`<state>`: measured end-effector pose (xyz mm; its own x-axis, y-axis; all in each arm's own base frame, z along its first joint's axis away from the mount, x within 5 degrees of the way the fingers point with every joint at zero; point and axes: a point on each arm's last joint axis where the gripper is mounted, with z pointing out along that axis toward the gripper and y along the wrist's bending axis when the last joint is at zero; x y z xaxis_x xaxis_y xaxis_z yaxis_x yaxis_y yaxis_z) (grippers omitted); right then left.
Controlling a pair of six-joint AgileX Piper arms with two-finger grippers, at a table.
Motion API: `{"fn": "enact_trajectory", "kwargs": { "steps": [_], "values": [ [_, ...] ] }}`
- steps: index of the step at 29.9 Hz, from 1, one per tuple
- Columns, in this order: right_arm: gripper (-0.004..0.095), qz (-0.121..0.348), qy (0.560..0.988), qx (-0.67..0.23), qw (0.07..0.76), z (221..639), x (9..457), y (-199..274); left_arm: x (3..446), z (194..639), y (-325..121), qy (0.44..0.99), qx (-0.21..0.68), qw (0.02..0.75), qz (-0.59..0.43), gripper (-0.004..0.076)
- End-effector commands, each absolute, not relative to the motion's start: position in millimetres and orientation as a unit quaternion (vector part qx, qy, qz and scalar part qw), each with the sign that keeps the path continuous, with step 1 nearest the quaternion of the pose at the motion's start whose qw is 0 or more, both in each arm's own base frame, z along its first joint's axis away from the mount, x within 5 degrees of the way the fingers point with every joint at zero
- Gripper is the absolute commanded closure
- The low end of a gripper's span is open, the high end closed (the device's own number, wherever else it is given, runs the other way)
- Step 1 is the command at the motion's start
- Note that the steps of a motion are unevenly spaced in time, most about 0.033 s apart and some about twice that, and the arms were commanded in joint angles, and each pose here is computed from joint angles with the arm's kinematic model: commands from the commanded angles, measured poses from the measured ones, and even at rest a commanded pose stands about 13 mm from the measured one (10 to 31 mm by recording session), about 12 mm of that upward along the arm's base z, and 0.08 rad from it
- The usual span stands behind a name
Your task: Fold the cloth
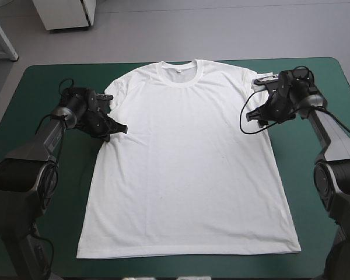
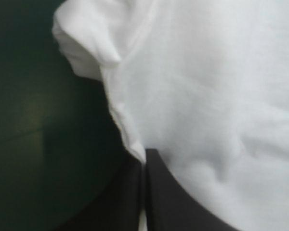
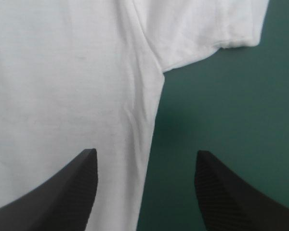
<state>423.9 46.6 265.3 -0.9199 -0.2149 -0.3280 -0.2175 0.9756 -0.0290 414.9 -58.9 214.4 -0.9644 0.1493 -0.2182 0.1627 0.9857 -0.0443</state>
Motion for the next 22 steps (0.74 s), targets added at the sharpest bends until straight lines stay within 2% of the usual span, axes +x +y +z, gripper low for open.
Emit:
{"fn": "enact_trajectory", "kwargs": {
  "steps": [1,9,11,18,22],
  "values": [
    [0.0354,0.012,0.976,-0.108,0.191,277,427,44,413,234,-67,0.987,0.075,0.132,-0.048,0.0733],
    [0.0356,0.035,0.985,-0.103,0.131,238,435,49,414,237,-67,0.987,0.076,0.132,-0.046,0.0733],
    [0.0382,0.036,0.987,-0.103,0.122,233,436,49,414,237,-67,0.987,0.076,0.132,-0.046,0.0733],
    [0.0744,0.058,0.989,-0.109,0.08,215,435,55,414,238,-66,0.987,0.077,0.132,-0.044,0.0733],
    [0.0906,0.064,0.989,-0.116,0.073,210,435,62,415,241,-67,0.987,0.077,0.136,-0.044,0.0733]
  ]
}}
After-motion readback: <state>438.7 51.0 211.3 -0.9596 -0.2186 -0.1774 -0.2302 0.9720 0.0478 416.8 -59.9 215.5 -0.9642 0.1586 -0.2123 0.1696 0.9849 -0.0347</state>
